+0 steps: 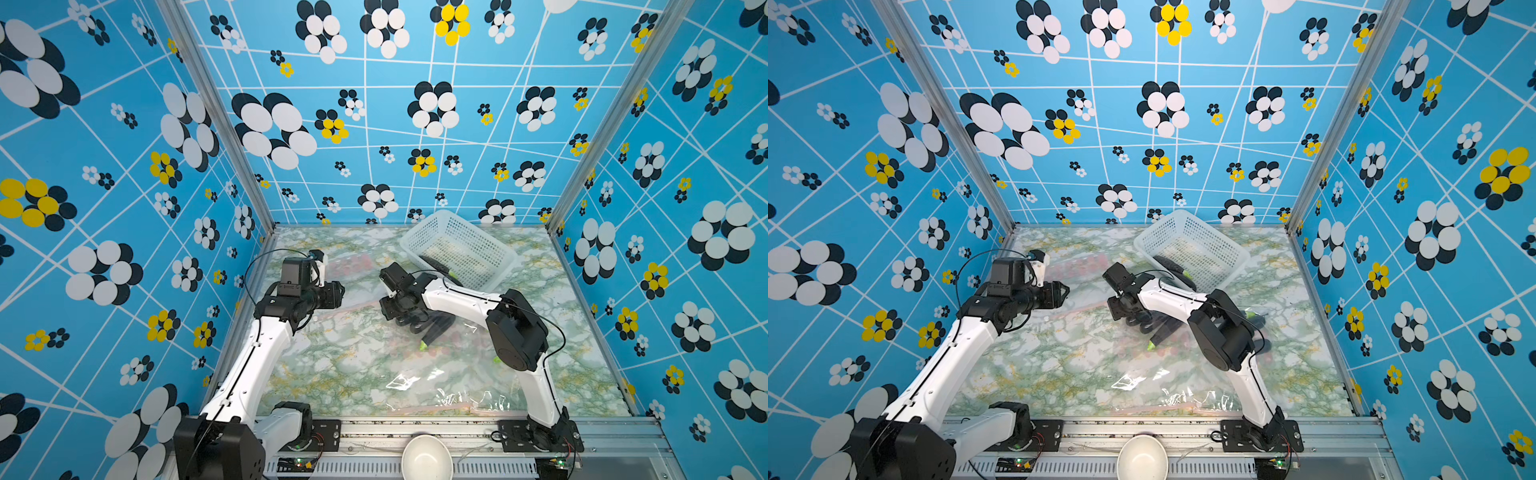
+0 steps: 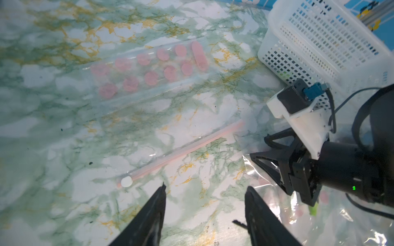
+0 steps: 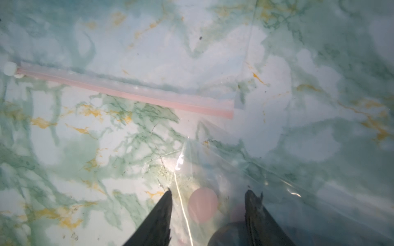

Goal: Place the eggplant in a zip-top bag and seal the zipper
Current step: Adjust the zipper food storage bag at the center of the board.

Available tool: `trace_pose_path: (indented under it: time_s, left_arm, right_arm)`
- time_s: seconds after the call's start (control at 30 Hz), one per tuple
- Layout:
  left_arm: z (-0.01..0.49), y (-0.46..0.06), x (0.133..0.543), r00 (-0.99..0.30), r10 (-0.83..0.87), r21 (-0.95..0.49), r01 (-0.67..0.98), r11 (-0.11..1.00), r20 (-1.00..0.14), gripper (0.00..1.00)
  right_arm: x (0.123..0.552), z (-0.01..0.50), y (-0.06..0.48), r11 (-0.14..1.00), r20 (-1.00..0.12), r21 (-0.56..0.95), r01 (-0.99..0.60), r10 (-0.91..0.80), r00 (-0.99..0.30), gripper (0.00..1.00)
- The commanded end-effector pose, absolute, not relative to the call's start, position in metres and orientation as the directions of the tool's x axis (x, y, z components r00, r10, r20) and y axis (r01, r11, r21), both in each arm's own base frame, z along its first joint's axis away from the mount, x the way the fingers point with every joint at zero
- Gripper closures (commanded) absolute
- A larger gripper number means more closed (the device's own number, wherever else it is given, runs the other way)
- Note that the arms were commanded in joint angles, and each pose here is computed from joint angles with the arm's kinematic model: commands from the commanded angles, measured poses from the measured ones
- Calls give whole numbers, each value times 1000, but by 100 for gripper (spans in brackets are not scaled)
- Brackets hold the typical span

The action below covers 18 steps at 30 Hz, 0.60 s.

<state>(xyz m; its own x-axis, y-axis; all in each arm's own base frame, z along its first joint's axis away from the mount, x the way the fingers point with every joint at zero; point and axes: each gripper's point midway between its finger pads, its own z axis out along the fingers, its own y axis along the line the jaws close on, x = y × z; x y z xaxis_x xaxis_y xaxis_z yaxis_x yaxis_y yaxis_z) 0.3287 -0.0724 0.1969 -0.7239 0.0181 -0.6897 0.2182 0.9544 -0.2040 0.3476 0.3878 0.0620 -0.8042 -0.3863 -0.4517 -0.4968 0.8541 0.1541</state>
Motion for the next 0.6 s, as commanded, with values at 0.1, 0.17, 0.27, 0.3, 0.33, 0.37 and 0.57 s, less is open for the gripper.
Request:
trace_pose_path:
  time_s: [0.1, 0.17, 0.27, 0.3, 0.33, 0.37, 0.57]
  left_arm:
    - [154, -60, 329, -651, 555, 153, 568, 809, -518, 37]
    - [134, -56, 334, -627, 636, 195, 626, 755, -451, 37]
    - [106, -54, 339, -626, 703, 175, 692, 700, -337, 37]
    - [99, -53, 341, -627, 714, 164, 705, 690, -313, 37]
    - [90, -52, 343, -623, 726, 153, 719, 678, -290, 37]
    - [81, -52, 346, -618, 738, 143, 732, 666, -272, 37]
    - [45, -46, 367, -614, 761, 110, 759, 642, -207, 36]
  right_arm:
    - [354, 157, 375, 848, -656, 187, -495, -267, -706, 43]
    - [351, 177, 368, 845, -697, 202, -495, -231, -679, 43]
    - [339, 192, 363, 825, -719, 248, -508, -195, -667, 43]
    - [336, 194, 361, 820, -722, 264, -508, -181, -668, 43]
    - [332, 193, 359, 816, -722, 278, -507, -170, -670, 43]
    - [327, 193, 358, 811, -725, 288, -509, -163, -670, 41]
    - [314, 191, 346, 806, -728, 298, -512, -155, -668, 41]
